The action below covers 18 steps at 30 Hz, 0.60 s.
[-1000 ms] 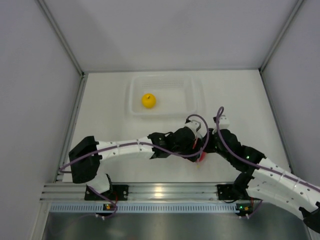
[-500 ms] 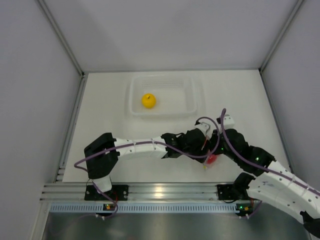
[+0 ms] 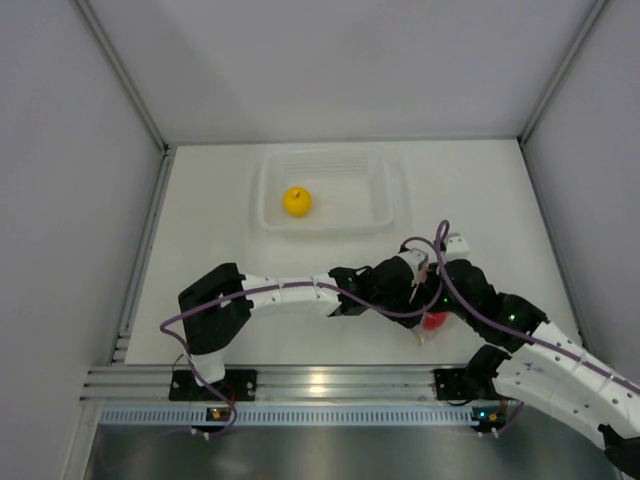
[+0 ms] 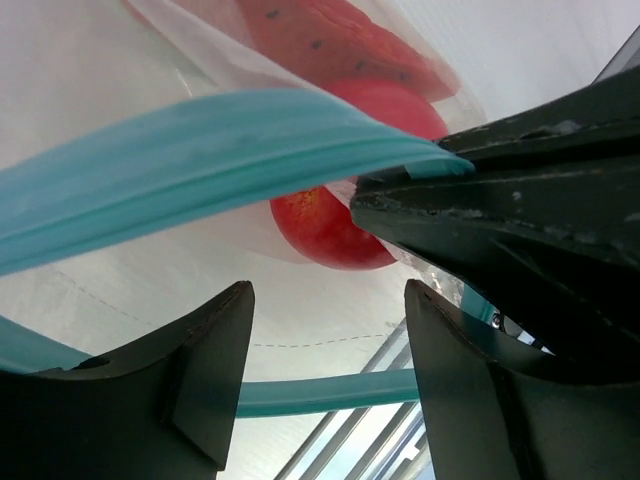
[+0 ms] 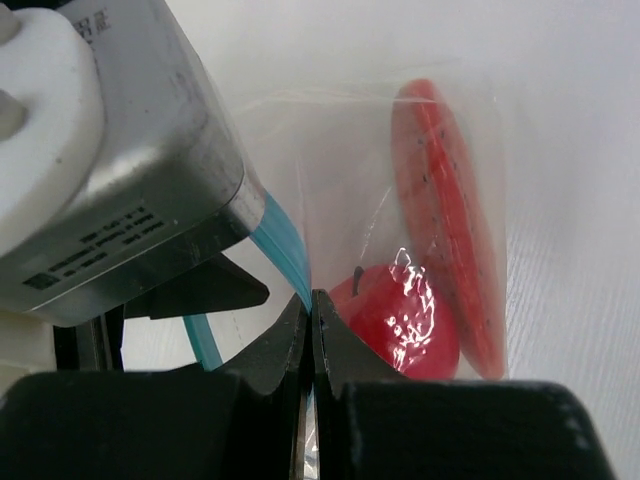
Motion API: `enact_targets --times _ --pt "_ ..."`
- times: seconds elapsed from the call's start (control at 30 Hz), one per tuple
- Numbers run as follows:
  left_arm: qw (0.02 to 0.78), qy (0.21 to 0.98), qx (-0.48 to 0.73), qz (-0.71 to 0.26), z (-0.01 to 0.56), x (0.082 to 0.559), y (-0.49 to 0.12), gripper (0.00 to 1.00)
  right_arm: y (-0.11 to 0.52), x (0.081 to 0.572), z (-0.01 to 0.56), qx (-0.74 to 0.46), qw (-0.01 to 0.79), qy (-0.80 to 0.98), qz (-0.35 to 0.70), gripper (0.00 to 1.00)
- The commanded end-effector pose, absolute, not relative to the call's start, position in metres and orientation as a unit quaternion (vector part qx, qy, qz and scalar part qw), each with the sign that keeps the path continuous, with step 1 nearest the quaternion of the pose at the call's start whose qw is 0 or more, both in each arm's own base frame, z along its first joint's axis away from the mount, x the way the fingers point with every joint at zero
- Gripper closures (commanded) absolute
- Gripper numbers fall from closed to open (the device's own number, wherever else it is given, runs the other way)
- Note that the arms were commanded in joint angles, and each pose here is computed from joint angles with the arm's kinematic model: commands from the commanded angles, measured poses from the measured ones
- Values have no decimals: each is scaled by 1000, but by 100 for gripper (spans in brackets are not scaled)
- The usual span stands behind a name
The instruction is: Open the zip-top bag and remove the fake food
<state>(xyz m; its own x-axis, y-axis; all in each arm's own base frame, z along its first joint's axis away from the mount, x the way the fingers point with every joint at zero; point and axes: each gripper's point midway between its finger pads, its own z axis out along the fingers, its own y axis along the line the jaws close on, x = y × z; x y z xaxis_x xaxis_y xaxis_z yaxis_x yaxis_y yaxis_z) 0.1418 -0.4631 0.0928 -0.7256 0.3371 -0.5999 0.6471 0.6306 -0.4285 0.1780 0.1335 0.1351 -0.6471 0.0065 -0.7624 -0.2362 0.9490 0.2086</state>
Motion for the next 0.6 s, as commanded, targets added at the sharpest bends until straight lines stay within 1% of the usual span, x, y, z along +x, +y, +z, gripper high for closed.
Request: enact_targets --times 0.0,0.03,0.07,0.1,0.13,0.17,0.2,0.27,0.3,0.37,0.5,0.57 --pt "284 833 273 -388 118 142 -499 33 167 186 172 -61 441 865 232 100" --pt "306 841 251 -368 116 153 -493 38 168 186 175 -62 442 863 235 100" --pt "318 845 230 -362 119 159 -488 47 169 185 179 -66 444 860 242 100" --pt "340 855 207 -334 111 170 -475 63 172 185 183 -69 448 856 251 100" --pt "347 858 196 -325 110 173 -470 69 178 181 186 -77 445 851 268 100" --pt "353 859 184 -321 111 176 -466 73 181 180 189 -81 447 846 280 100" --pt "368 861 170 -306 111 183 -456 84 187 180 195 -81 451 837 299 100" --pt "377 863 159 -296 112 187 -449 87 195 176 197 -89 444 832 321 100" --pt "377 868 156 -282 110 188 -442 94 197 177 198 -83 442 831 327 100" --pt "388 872 142 -263 109 193 -433 100 202 179 200 -78 445 825 339 100" --pt "405 881 106 -220 104 205 -404 100 209 184 204 -55 449 815 361 100" --pt "421 887 78 -175 103 217 -377 100 213 187 206 -49 452 810 370 100"
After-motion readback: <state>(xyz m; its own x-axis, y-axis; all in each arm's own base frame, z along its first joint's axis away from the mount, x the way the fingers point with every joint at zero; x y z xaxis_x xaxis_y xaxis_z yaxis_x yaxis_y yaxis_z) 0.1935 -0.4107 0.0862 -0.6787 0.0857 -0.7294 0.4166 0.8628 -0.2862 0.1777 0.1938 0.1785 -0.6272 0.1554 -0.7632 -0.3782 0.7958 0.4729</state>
